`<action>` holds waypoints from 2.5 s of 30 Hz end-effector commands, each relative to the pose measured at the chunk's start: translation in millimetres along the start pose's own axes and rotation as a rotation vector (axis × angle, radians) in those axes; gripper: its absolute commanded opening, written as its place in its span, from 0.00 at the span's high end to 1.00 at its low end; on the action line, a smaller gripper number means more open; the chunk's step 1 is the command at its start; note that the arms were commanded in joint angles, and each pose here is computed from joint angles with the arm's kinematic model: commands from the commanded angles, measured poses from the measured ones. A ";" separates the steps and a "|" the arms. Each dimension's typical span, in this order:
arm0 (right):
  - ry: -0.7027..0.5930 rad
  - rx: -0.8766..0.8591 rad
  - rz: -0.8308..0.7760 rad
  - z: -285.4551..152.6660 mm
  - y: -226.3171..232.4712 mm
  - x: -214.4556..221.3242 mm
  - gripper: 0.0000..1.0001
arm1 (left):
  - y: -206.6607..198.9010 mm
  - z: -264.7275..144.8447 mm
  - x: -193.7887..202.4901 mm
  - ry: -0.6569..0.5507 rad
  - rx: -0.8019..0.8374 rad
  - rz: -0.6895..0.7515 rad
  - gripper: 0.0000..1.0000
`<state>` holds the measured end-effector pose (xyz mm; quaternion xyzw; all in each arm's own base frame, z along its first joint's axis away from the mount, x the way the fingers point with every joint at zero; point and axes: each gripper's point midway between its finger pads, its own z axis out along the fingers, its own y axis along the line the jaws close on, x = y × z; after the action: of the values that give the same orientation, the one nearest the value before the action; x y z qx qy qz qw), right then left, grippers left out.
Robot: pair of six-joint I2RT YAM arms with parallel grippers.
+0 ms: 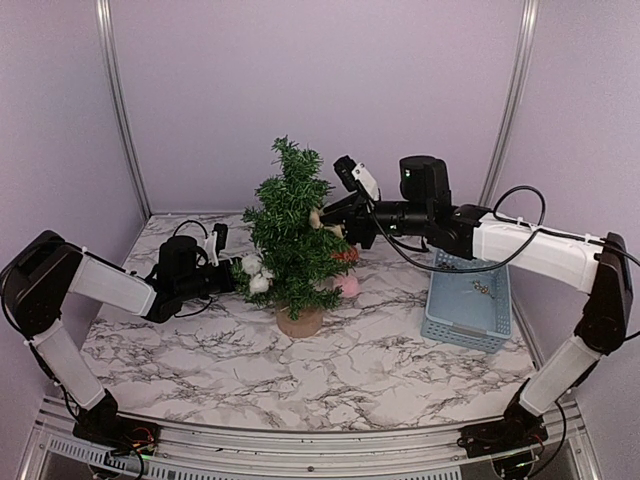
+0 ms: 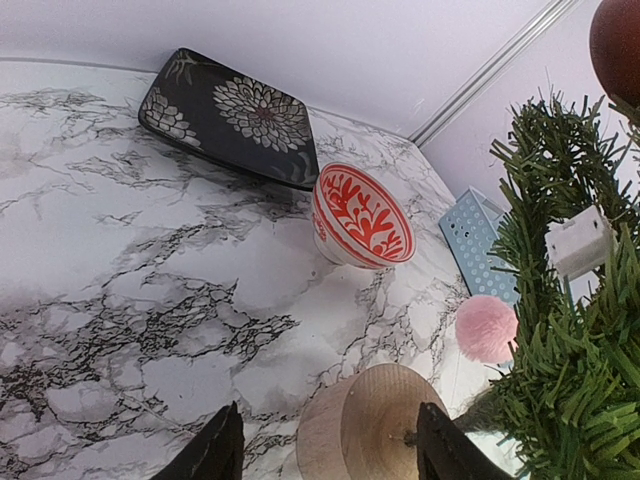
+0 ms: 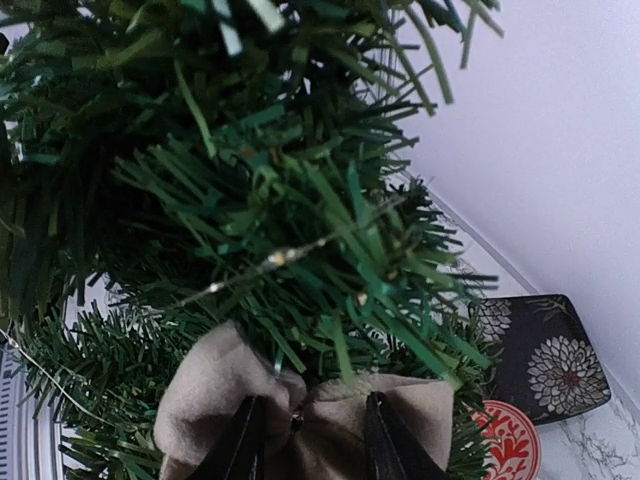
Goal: Decorate the small christmas tree
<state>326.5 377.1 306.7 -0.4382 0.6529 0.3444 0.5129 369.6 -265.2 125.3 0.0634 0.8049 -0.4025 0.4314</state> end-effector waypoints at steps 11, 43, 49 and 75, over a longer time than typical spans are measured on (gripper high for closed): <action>-0.085 0.088 -0.057 -54.1 3.0 -55.7 0.50 | -7.0 -4.8 -8.0 -0.024 0.011 0.026 0.41; 0.805 1.092 0.571 -278.0 -235.8 289.7 0.58 | 4.6 -3.1 -3.4 -0.002 -0.007 0.001 0.39; 0.878 1.176 0.545 -293.6 -242.1 296.8 0.58 | 3.4 -1.9 -4.9 -0.004 -0.003 0.005 0.39; 0.952 1.175 0.614 -298.9 -270.9 334.4 0.82 | -1.1 -13.6 -9.6 -0.029 -0.004 0.044 0.39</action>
<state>427.1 -66.5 50.9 -0.0020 0.9654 -0.1597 0.2059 368.5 -258.0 127.3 0.0661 0.8042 -0.3959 0.4383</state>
